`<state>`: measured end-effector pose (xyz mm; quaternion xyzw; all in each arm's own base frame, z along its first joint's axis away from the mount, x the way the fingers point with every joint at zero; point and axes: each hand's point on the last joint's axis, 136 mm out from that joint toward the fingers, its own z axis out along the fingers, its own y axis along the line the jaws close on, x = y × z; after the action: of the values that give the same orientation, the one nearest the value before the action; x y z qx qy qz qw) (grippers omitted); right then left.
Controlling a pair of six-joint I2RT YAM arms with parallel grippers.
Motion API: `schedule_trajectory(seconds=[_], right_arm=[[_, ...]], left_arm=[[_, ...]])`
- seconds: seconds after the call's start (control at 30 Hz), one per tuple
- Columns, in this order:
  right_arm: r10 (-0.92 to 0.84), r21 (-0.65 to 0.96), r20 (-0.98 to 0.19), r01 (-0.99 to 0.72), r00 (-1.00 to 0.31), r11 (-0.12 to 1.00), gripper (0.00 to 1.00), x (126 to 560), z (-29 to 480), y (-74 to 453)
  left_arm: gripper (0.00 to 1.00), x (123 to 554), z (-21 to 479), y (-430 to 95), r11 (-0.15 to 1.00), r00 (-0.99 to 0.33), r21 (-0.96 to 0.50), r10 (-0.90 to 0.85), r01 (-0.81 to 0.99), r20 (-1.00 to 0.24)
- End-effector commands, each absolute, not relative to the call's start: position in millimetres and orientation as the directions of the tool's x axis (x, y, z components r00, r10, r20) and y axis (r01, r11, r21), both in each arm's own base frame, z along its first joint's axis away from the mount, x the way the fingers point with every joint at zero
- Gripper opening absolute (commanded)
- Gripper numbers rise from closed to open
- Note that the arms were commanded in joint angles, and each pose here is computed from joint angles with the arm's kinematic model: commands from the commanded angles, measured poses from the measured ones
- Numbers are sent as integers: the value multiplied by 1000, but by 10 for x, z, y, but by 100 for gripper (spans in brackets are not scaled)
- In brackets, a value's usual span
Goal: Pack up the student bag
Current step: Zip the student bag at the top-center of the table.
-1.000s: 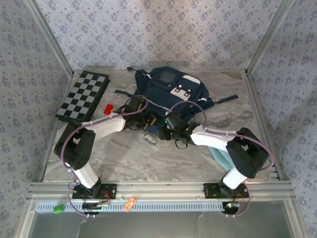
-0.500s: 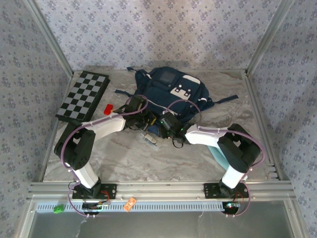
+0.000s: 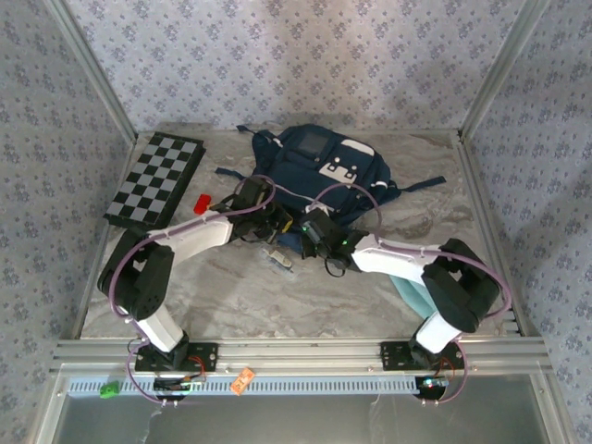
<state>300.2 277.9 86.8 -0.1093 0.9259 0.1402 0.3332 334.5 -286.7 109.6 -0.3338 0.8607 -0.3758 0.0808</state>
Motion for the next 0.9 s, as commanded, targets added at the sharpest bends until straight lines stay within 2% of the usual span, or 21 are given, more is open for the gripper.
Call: schedule_trajectory(seconds=[0.0,0.23,0.47,0.67,0.87], right_arm=[[-103,122,-590,-215,-801,969,0,2858,769,2381],[-130,155,-572,-262,-810,953,0,2839,826,2371],[-76,95,-536,-150,-841,984,0,2830,777,2057],[15,140,-531,-70,-847,988,0,2921,753,1766],[-130,158,-587,-270,-799,950,0,2896,1016,2381]], left_arm=[[0,3530,1408,-2623,485,-740,-738,-672,-470,30],[0,3581,1524,-2526,480,-738,-757,-675,-443,3],[0,3680,1585,-2329,501,-735,-749,-678,-433,-28],[0,3851,1676,-1975,536,-738,-746,-669,-395,-90],[0,4069,1706,-1761,618,-779,-715,-605,-327,-166]])
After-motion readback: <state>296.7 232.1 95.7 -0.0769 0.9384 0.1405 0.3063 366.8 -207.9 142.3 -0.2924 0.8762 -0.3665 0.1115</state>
